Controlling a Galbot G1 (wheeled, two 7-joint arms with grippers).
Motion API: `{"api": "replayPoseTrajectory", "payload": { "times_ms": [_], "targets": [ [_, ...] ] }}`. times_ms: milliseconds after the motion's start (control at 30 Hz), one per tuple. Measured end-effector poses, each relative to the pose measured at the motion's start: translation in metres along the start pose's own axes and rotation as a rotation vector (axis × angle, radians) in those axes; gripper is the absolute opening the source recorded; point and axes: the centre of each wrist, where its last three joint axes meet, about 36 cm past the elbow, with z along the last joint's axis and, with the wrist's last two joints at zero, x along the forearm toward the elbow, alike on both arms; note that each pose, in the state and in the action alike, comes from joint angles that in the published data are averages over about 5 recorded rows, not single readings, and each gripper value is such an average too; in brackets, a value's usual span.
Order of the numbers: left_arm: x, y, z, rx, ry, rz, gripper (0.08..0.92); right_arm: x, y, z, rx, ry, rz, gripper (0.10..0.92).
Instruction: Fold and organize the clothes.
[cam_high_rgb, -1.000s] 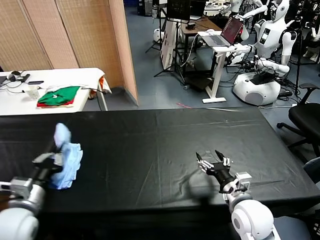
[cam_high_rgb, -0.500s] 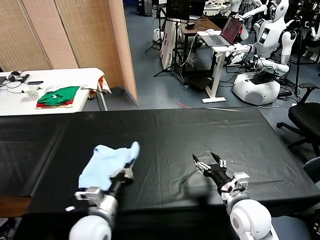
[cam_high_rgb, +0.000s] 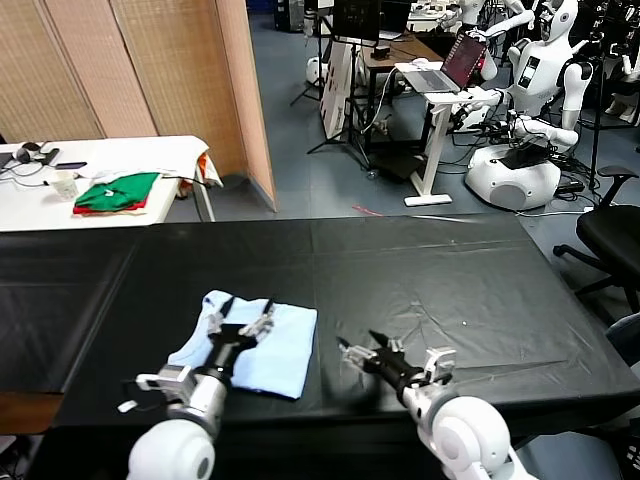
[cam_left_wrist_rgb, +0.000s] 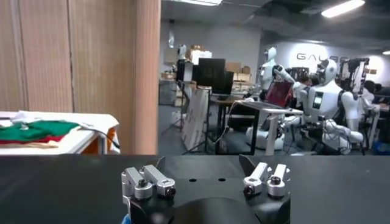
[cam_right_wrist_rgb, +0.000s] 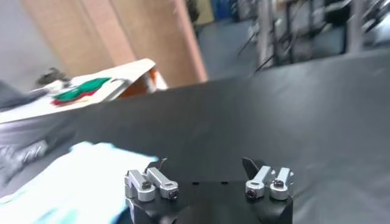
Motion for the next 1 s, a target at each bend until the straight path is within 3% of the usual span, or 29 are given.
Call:
{"api": "replayPoseTrajectory", "payload": {
  "times_ms": [367, 500, 600, 867, 1000],
  "targets": [
    [0.007, 0.013, 0.003, -0.067, -0.007, -0.044, 0.907, -0.036, 0.030, 0.023, -0.055, 0.050, -0.071, 0.900],
    [0.009, 0.015, 0.004, -0.078, -0.008, -0.054, 0.907, -0.046, 0.036, 0.029, -0.069, 0.058, -0.077, 0.843],
    [0.011, 0.016, 0.005, -0.089, -0.008, -0.059, 0.907, -0.052, 0.037, 0.031, -0.078, 0.062, -0.079, 0.710],
    [0.013, 0.013, 0.011, -0.087, -0.008, -0.069, 0.907, -0.056, 0.032, 0.026, -0.072, 0.060, -0.062, 0.200],
    [0.013, 0.014, 0.012, -0.084, -0.007, -0.071, 0.907, -0.050, 0.021, 0.012, -0.040, 0.065, -0.042, 0.141]
  ]
}}
